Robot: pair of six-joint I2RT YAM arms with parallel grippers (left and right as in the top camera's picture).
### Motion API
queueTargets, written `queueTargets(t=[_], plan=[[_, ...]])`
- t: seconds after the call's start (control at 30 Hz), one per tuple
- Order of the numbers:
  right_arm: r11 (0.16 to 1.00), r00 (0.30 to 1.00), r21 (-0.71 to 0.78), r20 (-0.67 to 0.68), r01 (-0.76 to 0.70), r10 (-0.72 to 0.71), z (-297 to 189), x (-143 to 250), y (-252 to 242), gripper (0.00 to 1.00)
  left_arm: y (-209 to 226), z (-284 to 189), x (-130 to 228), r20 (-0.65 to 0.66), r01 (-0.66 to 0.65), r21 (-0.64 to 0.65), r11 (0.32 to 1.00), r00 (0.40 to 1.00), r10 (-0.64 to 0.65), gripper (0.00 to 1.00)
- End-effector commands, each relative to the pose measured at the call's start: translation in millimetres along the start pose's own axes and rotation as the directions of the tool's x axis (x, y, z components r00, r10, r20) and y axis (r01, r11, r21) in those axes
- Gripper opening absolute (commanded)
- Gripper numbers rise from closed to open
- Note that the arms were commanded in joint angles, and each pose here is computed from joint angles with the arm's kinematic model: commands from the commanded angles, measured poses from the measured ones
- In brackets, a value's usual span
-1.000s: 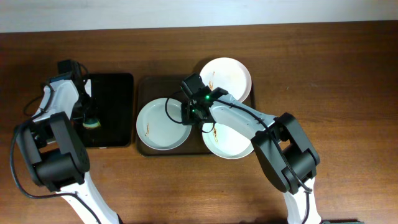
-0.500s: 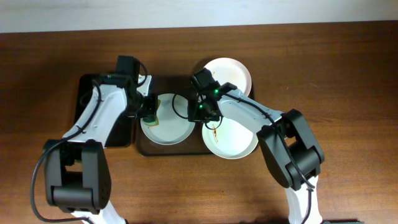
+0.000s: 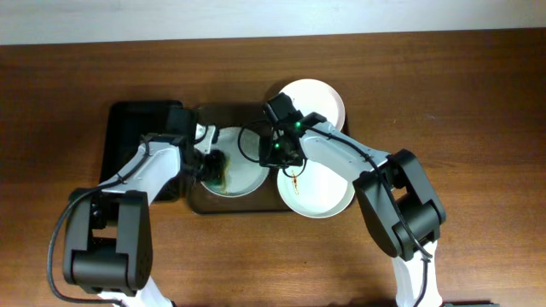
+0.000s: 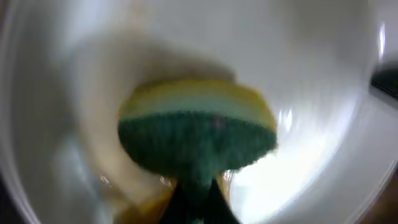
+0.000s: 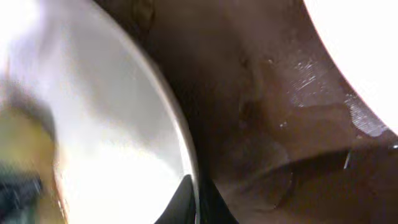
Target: Clean dirty plates on tray and stack at the side
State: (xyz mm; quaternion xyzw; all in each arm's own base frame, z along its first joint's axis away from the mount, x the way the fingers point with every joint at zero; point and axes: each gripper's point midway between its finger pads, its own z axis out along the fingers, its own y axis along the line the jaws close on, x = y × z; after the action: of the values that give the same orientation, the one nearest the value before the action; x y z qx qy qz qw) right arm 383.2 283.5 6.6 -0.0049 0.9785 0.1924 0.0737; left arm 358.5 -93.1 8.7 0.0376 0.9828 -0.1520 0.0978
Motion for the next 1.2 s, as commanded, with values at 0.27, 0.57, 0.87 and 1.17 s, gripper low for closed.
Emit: queueTargets(t=[0.27, 0.57, 0.87, 1.17], plan=[[0.998, 1.0, 0.063, -0.011, -0.027, 0.027, 10, 6, -18, 0.04, 22, 7, 8, -0.032, -0.019, -0.189, 0.982, 0.999, 0.013, 0.01], [0.998, 1.0, 0.065, -0.013, -0.028, 0.029, 10, 6, -19, 0.04, -17, 8, -21, 0.078, -0.027, 0.03, 0.999, 0.997, 0.025, 0.01], [0.999, 0.999, 0.04, -0.027, -0.028, 0.029, 9, 8, -14, 0.04, 16, -132, -92, 0.141, 0.1, -0.238, 0.966, 0.988, -0.068, 0.01], [0.979, 0.997, 0.204, 0.082, -0.01, -0.007, -82, -10, -14, 0.04, 46, -184, -103, 0.193, 0.168, -0.255, 0.952, 0.974, -0.121, 0.01]])
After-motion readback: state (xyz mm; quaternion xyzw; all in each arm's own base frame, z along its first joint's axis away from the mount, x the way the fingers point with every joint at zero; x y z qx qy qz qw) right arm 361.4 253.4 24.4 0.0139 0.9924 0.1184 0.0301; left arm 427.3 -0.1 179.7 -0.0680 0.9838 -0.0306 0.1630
